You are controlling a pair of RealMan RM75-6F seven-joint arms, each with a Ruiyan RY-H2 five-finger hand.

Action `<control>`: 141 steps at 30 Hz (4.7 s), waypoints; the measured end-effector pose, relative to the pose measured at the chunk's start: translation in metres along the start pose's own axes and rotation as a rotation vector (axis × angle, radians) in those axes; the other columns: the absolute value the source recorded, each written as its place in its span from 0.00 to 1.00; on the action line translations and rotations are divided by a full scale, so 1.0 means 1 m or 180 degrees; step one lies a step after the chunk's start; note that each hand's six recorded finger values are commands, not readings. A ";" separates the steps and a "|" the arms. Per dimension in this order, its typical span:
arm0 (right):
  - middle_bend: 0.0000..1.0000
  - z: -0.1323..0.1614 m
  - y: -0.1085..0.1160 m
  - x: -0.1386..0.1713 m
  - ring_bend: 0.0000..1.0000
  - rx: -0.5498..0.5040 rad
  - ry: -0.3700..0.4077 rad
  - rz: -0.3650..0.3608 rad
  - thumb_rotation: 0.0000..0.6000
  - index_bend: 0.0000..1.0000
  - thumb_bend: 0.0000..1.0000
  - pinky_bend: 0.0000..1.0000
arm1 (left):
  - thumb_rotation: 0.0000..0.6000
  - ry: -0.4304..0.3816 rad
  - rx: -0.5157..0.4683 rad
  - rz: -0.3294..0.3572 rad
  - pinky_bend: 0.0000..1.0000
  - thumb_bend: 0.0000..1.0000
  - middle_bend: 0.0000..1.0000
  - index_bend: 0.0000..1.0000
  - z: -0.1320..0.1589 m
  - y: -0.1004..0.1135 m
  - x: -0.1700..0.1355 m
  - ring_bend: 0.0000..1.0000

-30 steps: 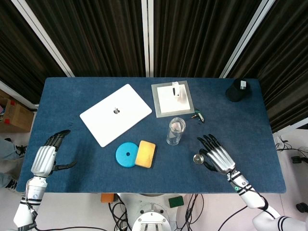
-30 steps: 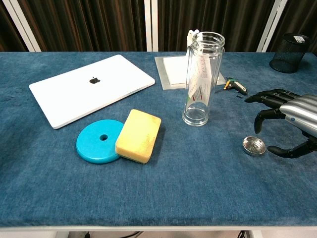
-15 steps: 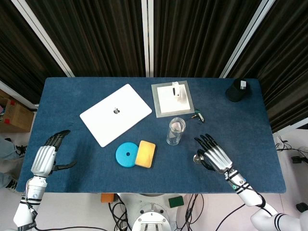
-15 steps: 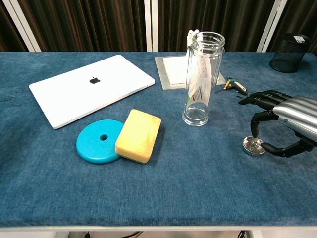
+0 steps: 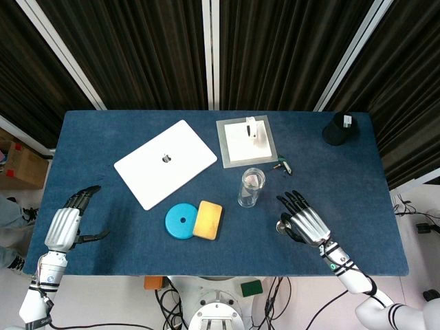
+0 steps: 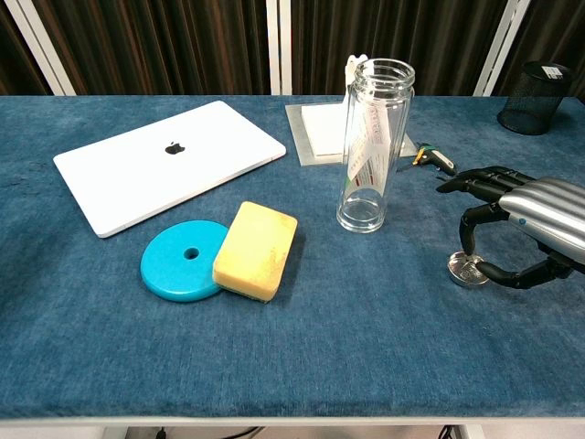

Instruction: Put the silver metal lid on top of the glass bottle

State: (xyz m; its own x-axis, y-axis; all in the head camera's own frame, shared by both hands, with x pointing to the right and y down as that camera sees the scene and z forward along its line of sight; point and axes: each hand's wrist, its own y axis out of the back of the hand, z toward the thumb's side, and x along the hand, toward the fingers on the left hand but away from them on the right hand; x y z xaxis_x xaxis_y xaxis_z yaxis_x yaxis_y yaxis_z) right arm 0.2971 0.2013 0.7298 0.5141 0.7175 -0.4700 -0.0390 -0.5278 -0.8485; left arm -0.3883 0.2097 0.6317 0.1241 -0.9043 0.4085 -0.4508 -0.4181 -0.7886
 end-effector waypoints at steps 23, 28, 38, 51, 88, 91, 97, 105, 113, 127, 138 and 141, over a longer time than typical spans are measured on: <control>0.08 0.001 -0.003 0.000 0.00 -0.0008 0.0025 0.0016 1.00 0.56 0.44 0.00 | 1.00 0.0012 0.0005 -0.0021 0.18 0.00 0.14 0.13 -0.002 -0.003 -0.001 0.11; 0.08 0.000 -0.003 0.000 0.00 -0.0006 0.0021 0.0013 1.00 0.57 0.44 0.00 | 1.00 0.0010 0.0007 -0.0018 0.18 0.00 0.14 0.13 -0.001 -0.002 -0.001 0.11; 0.08 0.000 -0.003 0.000 0.00 -0.0019 0.0019 0.0005 1.00 0.59 0.44 0.00 | 1.00 0.0019 0.0004 -0.0031 0.18 0.00 0.14 0.13 -0.002 -0.003 -0.001 0.11; 0.08 -0.005 0.032 0.003 0.00 -0.0063 0.0044 -0.0328 1.00 0.64 0.44 0.00 | 1.00 0.0027 0.0001 -0.0024 0.18 0.00 0.14 0.13 -0.004 -0.002 -0.001 0.11; 0.08 0.047 0.239 -0.113 0.00 -0.0056 0.0346 0.0111 1.00 0.70 0.44 0.00 | 1.00 0.0087 -0.0076 -0.0042 0.18 0.00 0.14 0.13 -0.015 -0.004 0.001 0.11; 0.08 0.049 0.234 -0.116 0.00 -0.0014 0.0339 0.0145 1.00 0.70 0.44 0.00 | 1.00 0.0098 -0.0076 -0.0050 0.18 0.00 0.14 0.13 -0.017 -0.005 0.000 0.11; 0.08 0.051 0.225 -0.121 0.00 0.0011 0.0322 0.0173 1.00 0.70 0.44 0.00 | 1.00 0.0113 -0.0082 -0.0025 0.18 0.00 0.14 0.13 -0.019 -0.003 -0.001 0.11; 0.08 0.051 0.216 -0.126 0.00 0.0004 0.0308 0.0210 1.00 0.70 0.44 0.00 | 1.00 0.0122 -0.0082 -0.0029 0.18 0.00 0.14 0.13 -0.020 -0.004 -0.001 0.11; 0.08 0.051 0.212 -0.129 0.00 -0.0025 0.0299 0.0225 1.00 0.70 0.44 0.00 | 1.00 0.0120 -0.0079 -0.0030 0.18 0.00 0.14 0.13 -0.020 -0.004 -0.001 0.11; 0.08 0.050 0.209 -0.128 0.00 -0.0055 0.0320 0.0267 1.00 0.68 0.40 0.00 | 1.00 0.0124 -0.0077 -0.0034 0.18 0.00 0.14 0.14 -0.021 -0.004 -0.001 0.11; 0.08 0.046 0.209 -0.126 0.00 -0.0054 0.0337 0.0297 1.00 0.57 0.37 0.00 | 1.00 0.0114 -0.0072 -0.0036 0.18 0.00 0.14 0.14 -0.020 -0.004 0.000 0.11; 0.08 0.047 0.209 -0.126 0.00 -0.0066 0.0351 0.0304 1.00 0.53 0.36 0.00 | 1.00 0.0117 -0.0073 -0.0040 0.18 0.00 0.14 0.13 -0.020 -0.004 -0.001 0.11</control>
State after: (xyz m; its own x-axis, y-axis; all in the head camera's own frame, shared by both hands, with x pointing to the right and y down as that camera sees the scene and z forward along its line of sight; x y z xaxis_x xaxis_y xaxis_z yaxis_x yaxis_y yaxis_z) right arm 0.1844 0.0219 0.5998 0.6001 0.6097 -0.5179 -0.0753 -0.6015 -0.7953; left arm -0.4044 0.2137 0.6443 0.0976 -0.8950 0.4352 -0.4696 -0.4270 -0.7728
